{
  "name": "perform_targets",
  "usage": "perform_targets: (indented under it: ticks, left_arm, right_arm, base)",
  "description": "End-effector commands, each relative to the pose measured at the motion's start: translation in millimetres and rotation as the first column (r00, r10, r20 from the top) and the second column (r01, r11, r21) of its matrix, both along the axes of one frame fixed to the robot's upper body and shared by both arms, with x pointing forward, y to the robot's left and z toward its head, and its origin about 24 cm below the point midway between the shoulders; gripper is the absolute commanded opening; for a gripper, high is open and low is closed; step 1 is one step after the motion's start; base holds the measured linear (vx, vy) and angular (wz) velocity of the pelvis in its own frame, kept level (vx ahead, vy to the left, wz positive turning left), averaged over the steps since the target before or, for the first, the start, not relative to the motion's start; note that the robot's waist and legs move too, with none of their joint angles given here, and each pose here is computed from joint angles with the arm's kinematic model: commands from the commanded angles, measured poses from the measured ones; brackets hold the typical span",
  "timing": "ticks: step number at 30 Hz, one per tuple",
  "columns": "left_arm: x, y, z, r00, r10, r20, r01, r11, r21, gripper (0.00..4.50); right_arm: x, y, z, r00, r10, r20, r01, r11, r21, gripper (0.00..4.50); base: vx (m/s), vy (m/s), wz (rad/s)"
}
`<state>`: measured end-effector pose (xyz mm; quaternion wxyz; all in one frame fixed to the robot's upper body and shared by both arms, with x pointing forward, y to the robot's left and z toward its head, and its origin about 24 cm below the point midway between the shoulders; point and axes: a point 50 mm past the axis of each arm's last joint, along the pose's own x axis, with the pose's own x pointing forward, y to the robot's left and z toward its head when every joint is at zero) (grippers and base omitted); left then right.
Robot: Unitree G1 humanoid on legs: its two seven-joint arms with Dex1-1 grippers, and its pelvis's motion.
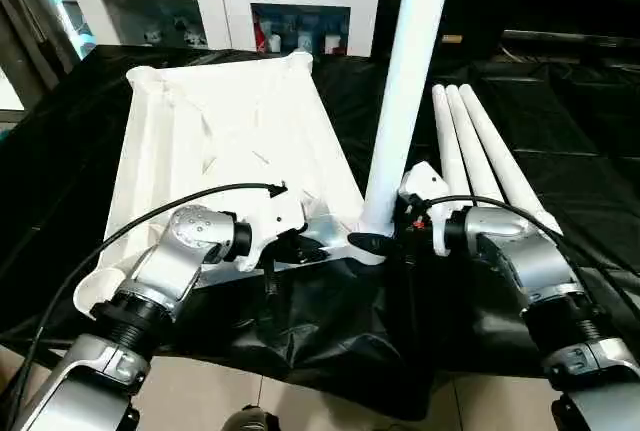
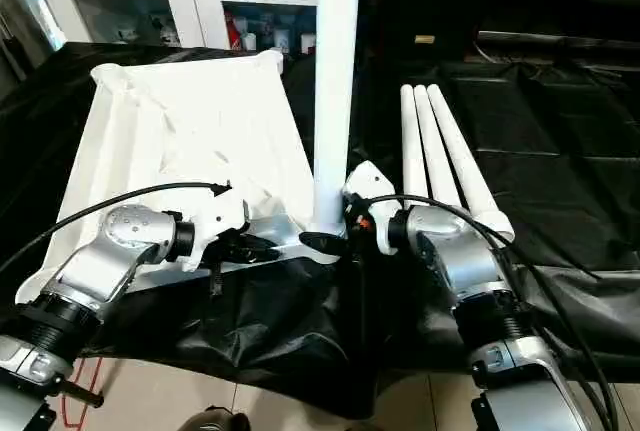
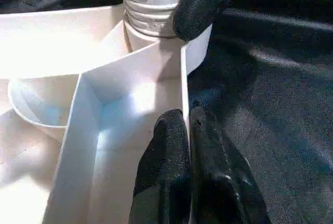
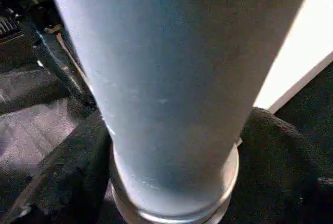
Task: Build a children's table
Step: Rotate leg to tighten
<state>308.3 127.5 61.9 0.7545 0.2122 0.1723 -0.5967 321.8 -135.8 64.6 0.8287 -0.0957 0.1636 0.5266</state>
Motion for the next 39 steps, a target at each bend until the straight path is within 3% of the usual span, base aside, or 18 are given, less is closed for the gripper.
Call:
perform_targets:
  ticks: [1, 7, 8, 12, 16, 19, 21, 24, 25, 31, 35, 39]
  left_arm:
    - [-1.6, -5, 10.9, 0.997, -0.056, 0.044, 0.057, 0.998, -0.021, 0.0]
    - [10.1, -9, 12.8, 0.996, 0.072, 0.056, -0.068, 0.996, -0.057, 0.0]
    - [19.0, -13, 14.8, 0.986, 0.15, 0.067, -0.146, 0.987, -0.064, 0.0]
    - [29.1, -19, 17.5, 0.97, 0.229, 0.082, -0.224, 0.972, -0.067, 0.0]
    - [50.2, -39, 25.9, 0.905, 0.415, 0.088, -0.406, 0.908, -0.105, 0.0]
    - [54.3, -49, 28.3, 0.891, 0.439, 0.118, -0.427, 0.897, -0.112, 0.0]
    - [54.3, -52, 28.2, 0.892, 0.432, 0.131, -0.42, 0.901, -0.108, 0.0]
    - [50.0, -58, 27.5, 0.911, 0.39, 0.134, -0.377, 0.919, -0.118, 0.0]
    - [50.0, -58, 27.5, 0.911, 0.39, 0.134, -0.377, 0.919, -0.118, 0.0]
    - [42.4, -57, 23.6, 0.938, 0.326, 0.115, -0.311, 0.941, -0.132, 0.0]
    - [30.9, -43, 19.8, 0.969, 0.228, 0.098, -0.214, 0.967, -0.138, 0.0]
    - [24.0, -36, 18.5, 0.983, 0.158, 0.097, -0.145, 0.981, -0.132, 0.0]
  right_arm:
    - [1.5, -3.6, 1.1, 1.0, -0.025, 0.006, 0.025, 1.0, -0.007, 3.5]
    - [7.5, 4.3, -5.8, 0.988, -0.157, 0.0, 0.157, 0.986, 0.05, 2.98]
    - [12.3, 11.1, -10.7, 0.967, -0.254, -0.023, 0.255, 0.963, 0.087, 2.88]
    - [16.2, 20.2, -17.7, 0.942, -0.334, -0.04, 0.337, 0.938, 0.087, 2.76]
    - [25.9, 53.1, -26.6, 0.868, -0.493, -0.052, 0.496, 0.866, 0.067, 2.75]
    - [30.3, 70.5, -24.7, 0.837, -0.546, -0.045, 0.548, 0.833, 0.082, 2.75]
    - [31.0, 76.8, -22.9, 0.836, -0.545, -0.058, 0.548, 0.83, 0.104, 3.3]
    - [30.8, 84.0, -19.6, 0.853, -0.518, -0.072, 0.523, 0.842, 0.132, 3.51]
    - [30.8, 84.0, -19.6, 0.853, -0.518, -0.072, 0.523, 0.842, 0.132, 3.81]
    - [33.5, 73.7, -17.5, 0.871, -0.491, -0.011, 0.489, 0.866, 0.103, 4.15]
    - [29.5, 41.3, -12.6, 0.939, -0.341, 0.048, 0.339, 0.939, 0.051, 4.15]
    - [25.0, 21.0, -8.7, 0.965, -0.254, 0.063, 0.254, 0.967, 0.014, 4.15]
  base:
    - [0.0, 0.0, 0.0]
    - [0.0, 0.0, 0.0]
    - [0.0, 0.0, 0.0]
    - [0.0, 0.0, 0.0]
    - [0.0, 0.0, 0.0]
    - [0.0, 0.0, 0.0]
    - [0.0, 0.0, 0.0]
    - [0.0, 0.0, 0.0]
    - [0.0, 0.0, 0.0]
    - [0.0, 0.0, 0.0]
    - [0.0, 0.0, 0.0]
    - [0.0, 0.0, 0.0]
